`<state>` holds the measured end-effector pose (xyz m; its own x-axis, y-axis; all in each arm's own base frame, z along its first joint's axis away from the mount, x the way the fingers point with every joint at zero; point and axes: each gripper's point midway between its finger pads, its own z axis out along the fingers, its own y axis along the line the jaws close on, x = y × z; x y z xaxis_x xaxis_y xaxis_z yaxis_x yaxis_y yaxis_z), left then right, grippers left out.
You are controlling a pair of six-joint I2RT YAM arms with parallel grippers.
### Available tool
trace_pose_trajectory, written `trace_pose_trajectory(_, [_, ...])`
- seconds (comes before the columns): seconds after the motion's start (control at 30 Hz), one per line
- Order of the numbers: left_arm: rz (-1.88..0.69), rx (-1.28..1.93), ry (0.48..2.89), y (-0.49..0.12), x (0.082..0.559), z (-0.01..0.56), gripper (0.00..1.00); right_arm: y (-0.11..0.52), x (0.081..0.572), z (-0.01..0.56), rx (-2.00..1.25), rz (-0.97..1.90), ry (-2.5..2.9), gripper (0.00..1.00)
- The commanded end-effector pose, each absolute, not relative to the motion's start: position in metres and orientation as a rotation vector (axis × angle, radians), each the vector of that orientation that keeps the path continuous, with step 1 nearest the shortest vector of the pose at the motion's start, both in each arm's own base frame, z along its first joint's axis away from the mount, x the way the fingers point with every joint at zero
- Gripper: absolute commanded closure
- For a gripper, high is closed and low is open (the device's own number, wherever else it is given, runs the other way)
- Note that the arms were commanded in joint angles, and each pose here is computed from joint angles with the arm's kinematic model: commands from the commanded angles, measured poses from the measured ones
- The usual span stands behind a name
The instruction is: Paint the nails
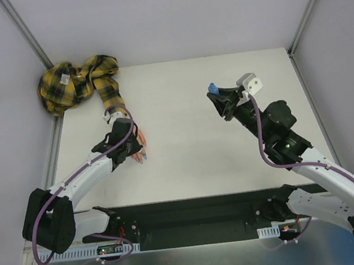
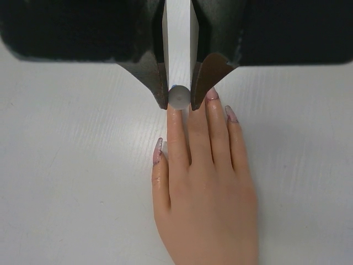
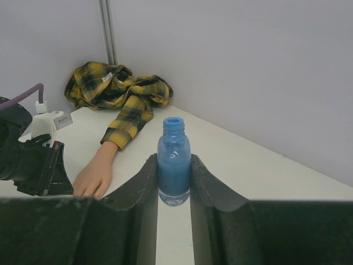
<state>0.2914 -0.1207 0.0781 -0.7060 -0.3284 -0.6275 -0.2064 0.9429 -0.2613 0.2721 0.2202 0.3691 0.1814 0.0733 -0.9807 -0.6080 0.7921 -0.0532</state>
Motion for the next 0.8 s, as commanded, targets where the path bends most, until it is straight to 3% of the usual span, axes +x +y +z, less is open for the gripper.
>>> trace_pose_trajectory(0.0, [-0.254, -0.379, 2.356, -0.120, 0.290, 0.088, 1.00, 0.216, 0.267, 0.401, -0.447, 0.540, 1.213, 1.00])
trace_pose_trajectory(0.77, [-0.261, -0.379, 2.420, -0.121, 0.277, 0.074, 1.00, 0.217, 0.267, 0.401, -0.450, 0.545, 1.214, 1.00])
